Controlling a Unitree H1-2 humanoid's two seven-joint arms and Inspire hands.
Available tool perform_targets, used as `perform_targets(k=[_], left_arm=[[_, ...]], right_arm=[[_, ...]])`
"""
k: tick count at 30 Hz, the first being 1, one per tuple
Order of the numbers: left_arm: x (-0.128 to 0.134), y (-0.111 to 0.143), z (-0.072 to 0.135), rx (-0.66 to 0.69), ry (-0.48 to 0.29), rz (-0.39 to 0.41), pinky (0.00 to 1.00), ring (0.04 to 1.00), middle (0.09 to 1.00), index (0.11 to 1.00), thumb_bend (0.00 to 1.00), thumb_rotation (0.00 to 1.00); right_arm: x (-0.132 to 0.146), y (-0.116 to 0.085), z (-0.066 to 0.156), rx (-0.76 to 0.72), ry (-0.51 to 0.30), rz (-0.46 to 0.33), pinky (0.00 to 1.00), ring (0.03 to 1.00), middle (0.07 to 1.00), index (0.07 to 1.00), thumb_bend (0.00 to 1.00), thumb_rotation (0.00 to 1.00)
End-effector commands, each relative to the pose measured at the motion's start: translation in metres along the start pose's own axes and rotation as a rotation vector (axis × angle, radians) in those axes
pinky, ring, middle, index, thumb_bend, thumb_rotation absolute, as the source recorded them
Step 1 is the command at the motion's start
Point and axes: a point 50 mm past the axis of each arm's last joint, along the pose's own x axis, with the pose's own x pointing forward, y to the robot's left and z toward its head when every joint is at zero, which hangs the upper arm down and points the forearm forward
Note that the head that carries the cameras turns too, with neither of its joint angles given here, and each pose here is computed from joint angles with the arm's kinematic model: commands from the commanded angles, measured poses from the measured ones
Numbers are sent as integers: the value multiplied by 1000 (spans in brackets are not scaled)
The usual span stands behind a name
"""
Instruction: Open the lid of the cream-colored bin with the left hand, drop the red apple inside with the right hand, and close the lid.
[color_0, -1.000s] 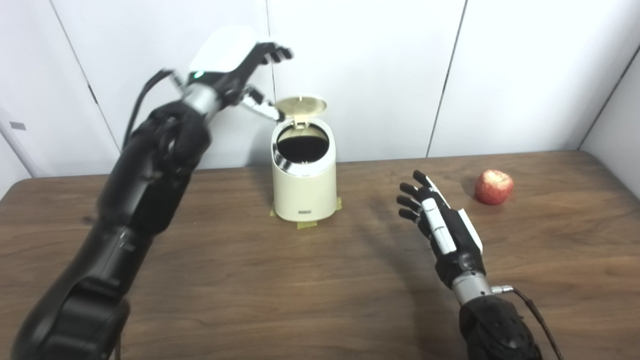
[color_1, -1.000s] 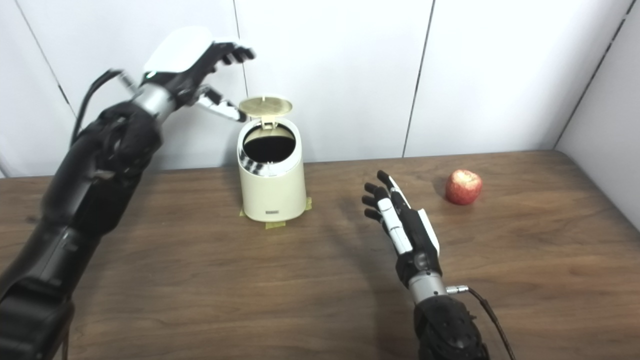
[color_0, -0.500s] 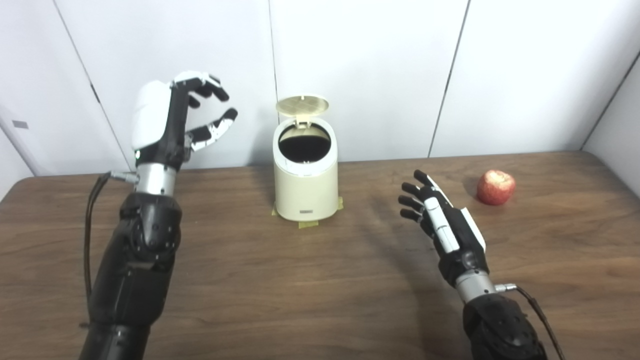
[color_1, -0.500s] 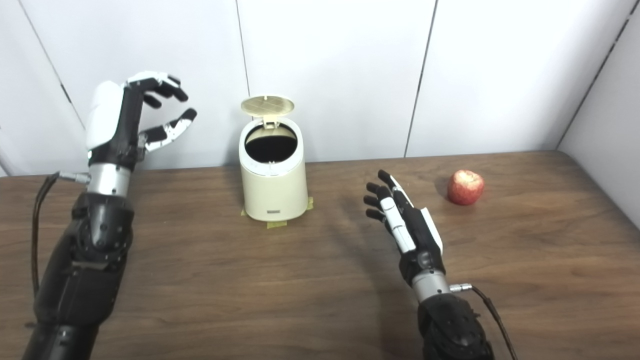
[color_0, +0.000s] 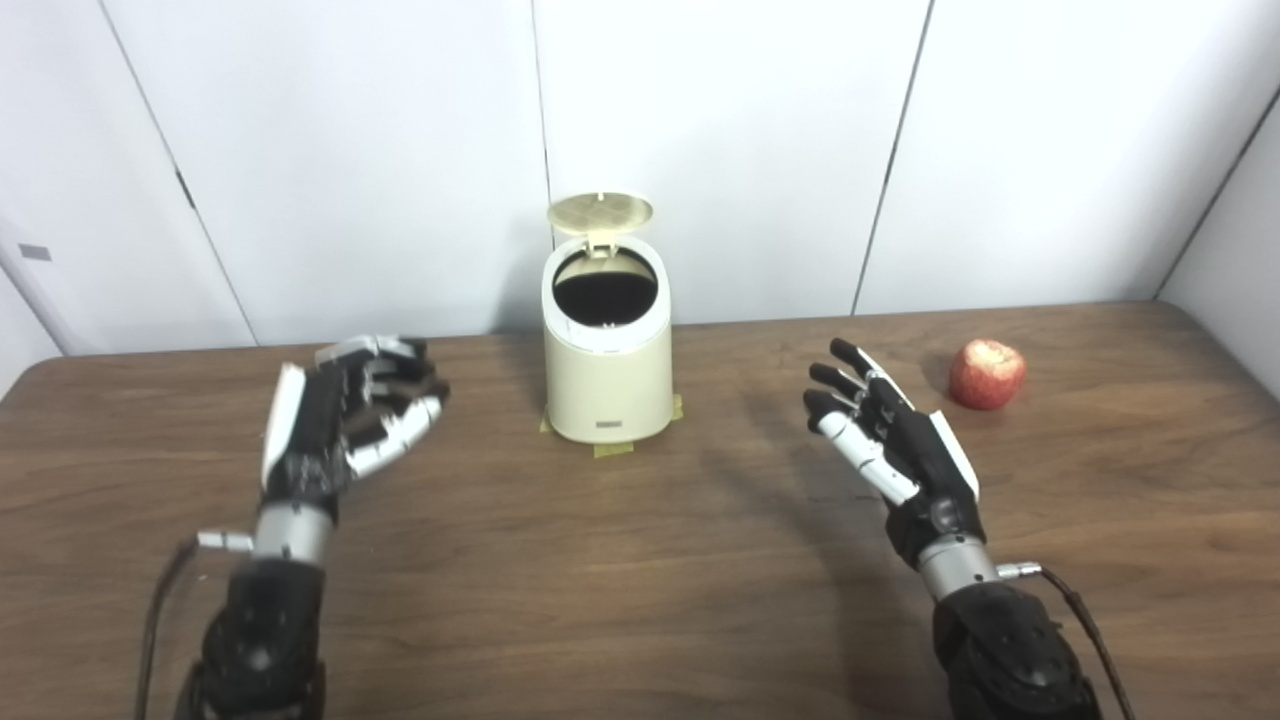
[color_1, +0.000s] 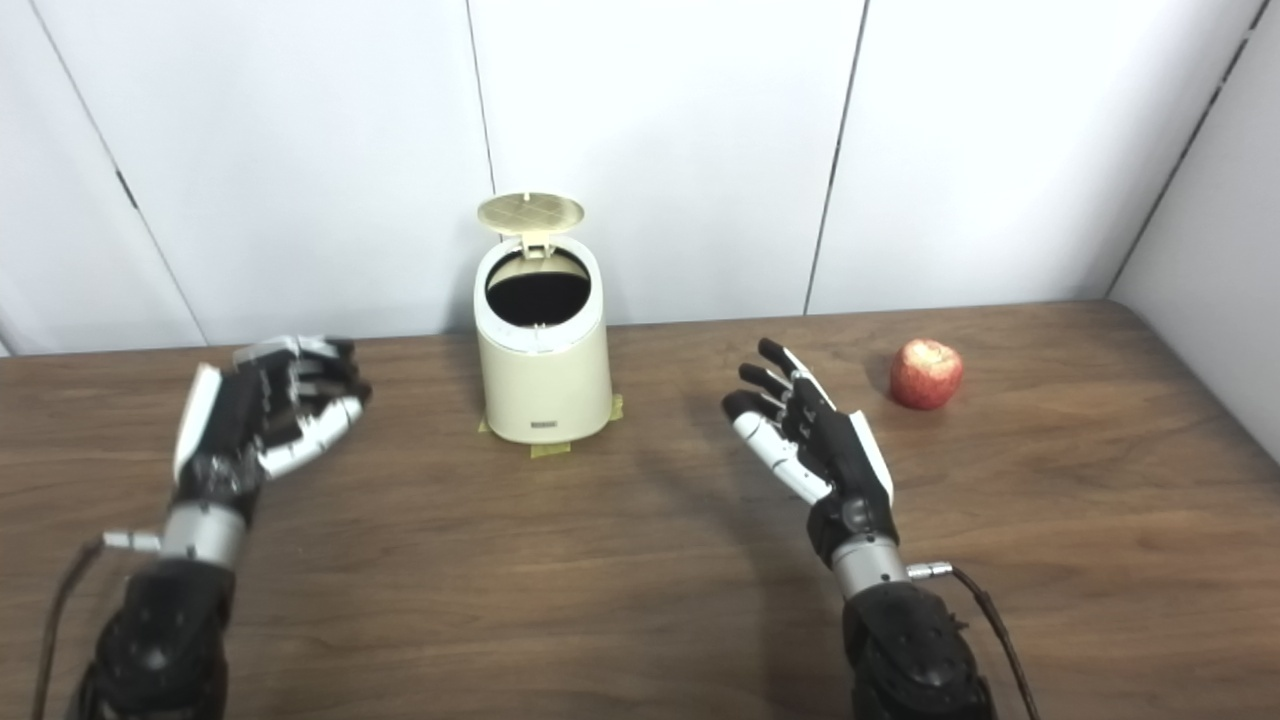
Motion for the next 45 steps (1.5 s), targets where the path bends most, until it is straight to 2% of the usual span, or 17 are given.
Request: perform_targets(k=[1, 5, 7, 10, 12, 17, 22, 25, 30, 32, 33, 38, 42, 43, 45], left_arm=[[3, 3, 20, 5, -69, 3, 720, 739, 799, 838, 437, 384], [-10, 4, 10, -5, -42, -17, 711, 800, 853, 929, 421, 385], [-14, 6, 7, -27, -30, -10, 720, 824, 870, 947, 428, 411], [-17, 11, 3, -59, -18, 0, 741, 831, 876, 950, 436, 419], [-18, 16, 0, -88, -15, -1, 754, 822, 884, 954, 432, 391], [-18, 25, -5, -127, 5, -3, 767, 819, 895, 960, 401, 317], [-17, 34, -8, -124, 18, 7, 756, 812, 886, 942, 418, 257], [-18, 35, -6, -127, 36, 27, 749, 805, 876, 936, 431, 233], [-21, 37, -3, -101, 33, 53, 702, 768, 846, 907, 449, 225], [-22, 37, -2, -89, 34, 65, 676, 747, 828, 894, 442, 217], [-22, 38, -2, -86, 38, 71, 669, 734, 821, 884, 434, 179], [-23, 39, 2, -76, 35, 62, 675, 729, 801, 868, 396, 109], [-24, 40, 7, -69, 36, 53, 716, 729, 793, 866, 383, 113], [-25, 40, 8, -68, 35, 53, 718, 727, 792, 866, 381, 104], [-24, 40, 10, -64, 30, 54, 712, 734, 780, 858, 377, 20]], right_arm=[[8, -6, 18, -31, -119, -17, 709, 753, 820, 875, 664, 305], [12, -24, 14, -52, -127, -77, 692, 765, 812, 878, 731, 303], [12, -30, 16, -62, -141, -95, 730, 773, 815, 882, 748, 263], [11, -35, 36, -93, -165, -118, 772, 790, 816, 882, 745, 223], [12, -42, 49, -127, -167, -144, 768, 808, 826, 879, 759, 246], [19, -62, 75, -214, -165, -187, 764, 796, 830, 870, 751, 224], [24, -80, 100, -275, -198, -231, 763, 809, 856, 880, 734, 127], [29, -94, 110, -325, -211, -256, 749, 814, 857, 876, 749, 106], [37, -112, 122, -436, -214, -252, 802, 870, 894, 886, 809, 135], [41, -120, 124, -501, -195, -244, 783, 889, 917, 898, 826, 143], [44, -123, 125, -528, -184, -240, 762, 895, 931, 902, 852, 141], [56, -134, 128, -615, -130, -231, 730, 925, 966, 906, 904, 116], [67, -138, 130, -689, -76, -207, 774, 947, 972, 880, 907, 98], [71, -137, 131, -710, -63, -201, 812, 956, 971, 872, 911, 93], [77, -135, 135, -772, -40, -175, 873, 976, 959, 863, 921, 95]])
